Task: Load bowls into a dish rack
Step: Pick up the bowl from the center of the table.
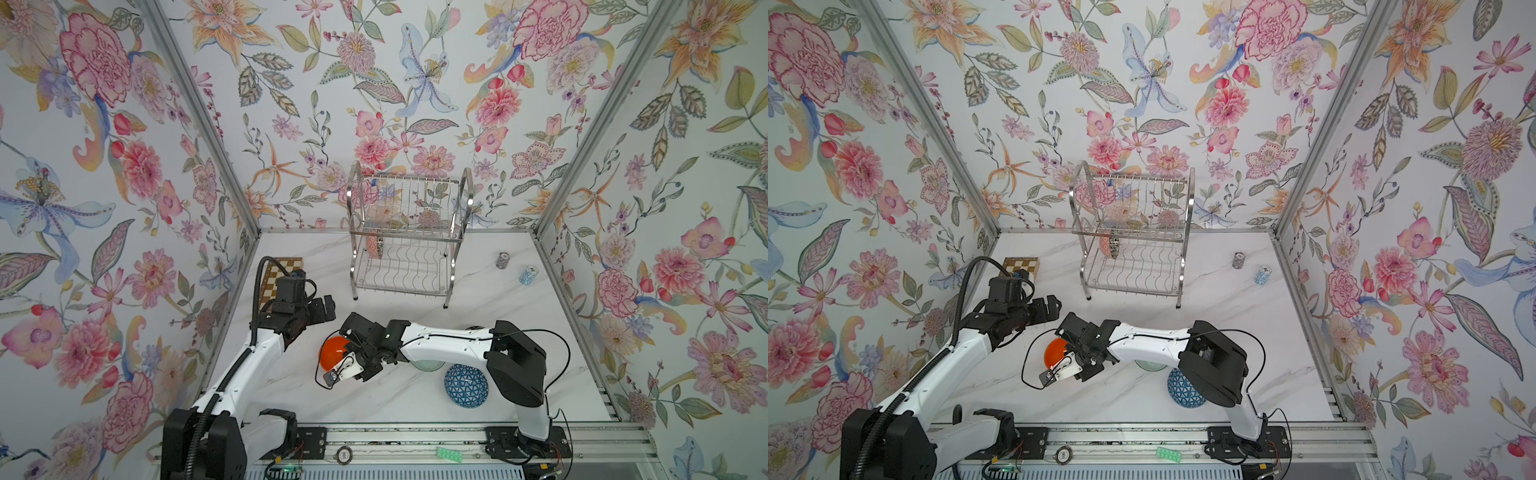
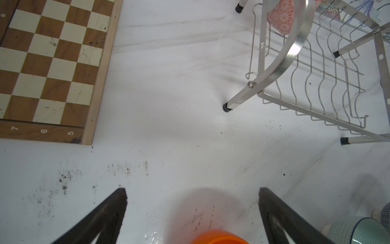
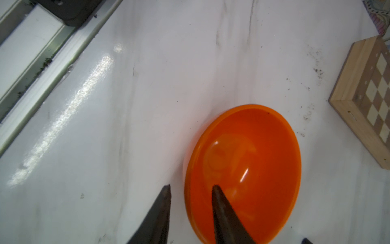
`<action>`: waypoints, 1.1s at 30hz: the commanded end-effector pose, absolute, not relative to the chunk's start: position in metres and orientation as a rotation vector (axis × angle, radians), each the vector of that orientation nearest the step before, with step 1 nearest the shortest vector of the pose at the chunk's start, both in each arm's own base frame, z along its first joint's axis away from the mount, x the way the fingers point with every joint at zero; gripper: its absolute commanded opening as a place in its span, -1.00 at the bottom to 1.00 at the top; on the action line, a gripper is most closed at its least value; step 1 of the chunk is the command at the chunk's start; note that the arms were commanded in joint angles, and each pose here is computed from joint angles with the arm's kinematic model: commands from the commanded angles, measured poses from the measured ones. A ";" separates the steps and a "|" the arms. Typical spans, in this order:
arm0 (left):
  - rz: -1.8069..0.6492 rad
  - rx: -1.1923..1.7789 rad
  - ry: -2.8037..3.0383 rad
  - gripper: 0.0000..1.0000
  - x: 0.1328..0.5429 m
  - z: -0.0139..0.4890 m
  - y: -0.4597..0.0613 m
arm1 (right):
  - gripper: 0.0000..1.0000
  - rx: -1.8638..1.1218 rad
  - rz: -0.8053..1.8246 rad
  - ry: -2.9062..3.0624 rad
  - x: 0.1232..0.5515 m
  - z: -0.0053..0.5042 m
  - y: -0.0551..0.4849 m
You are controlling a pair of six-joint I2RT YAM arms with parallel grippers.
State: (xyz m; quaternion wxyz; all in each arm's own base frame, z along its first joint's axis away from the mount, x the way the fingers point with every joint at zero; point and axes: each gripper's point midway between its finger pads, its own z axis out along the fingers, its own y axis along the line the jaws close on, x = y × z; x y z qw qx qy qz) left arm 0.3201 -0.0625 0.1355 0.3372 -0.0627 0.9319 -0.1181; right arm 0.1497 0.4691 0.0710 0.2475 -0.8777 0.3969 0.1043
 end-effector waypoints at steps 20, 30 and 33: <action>-0.328 -0.173 2.415 0.98 0.324 0.144 -0.063 | -0.76 -2.457 0.215 1.061 0.146 0.060 0.474; -0.334 -0.170 2.416 0.98 0.325 0.143 -0.064 | -0.92 -2.427 0.222 1.095 0.147 0.068 0.475; -0.337 -0.171 2.417 0.98 0.325 0.143 -0.064 | -0.94 -2.405 0.236 1.111 0.147 0.071 0.477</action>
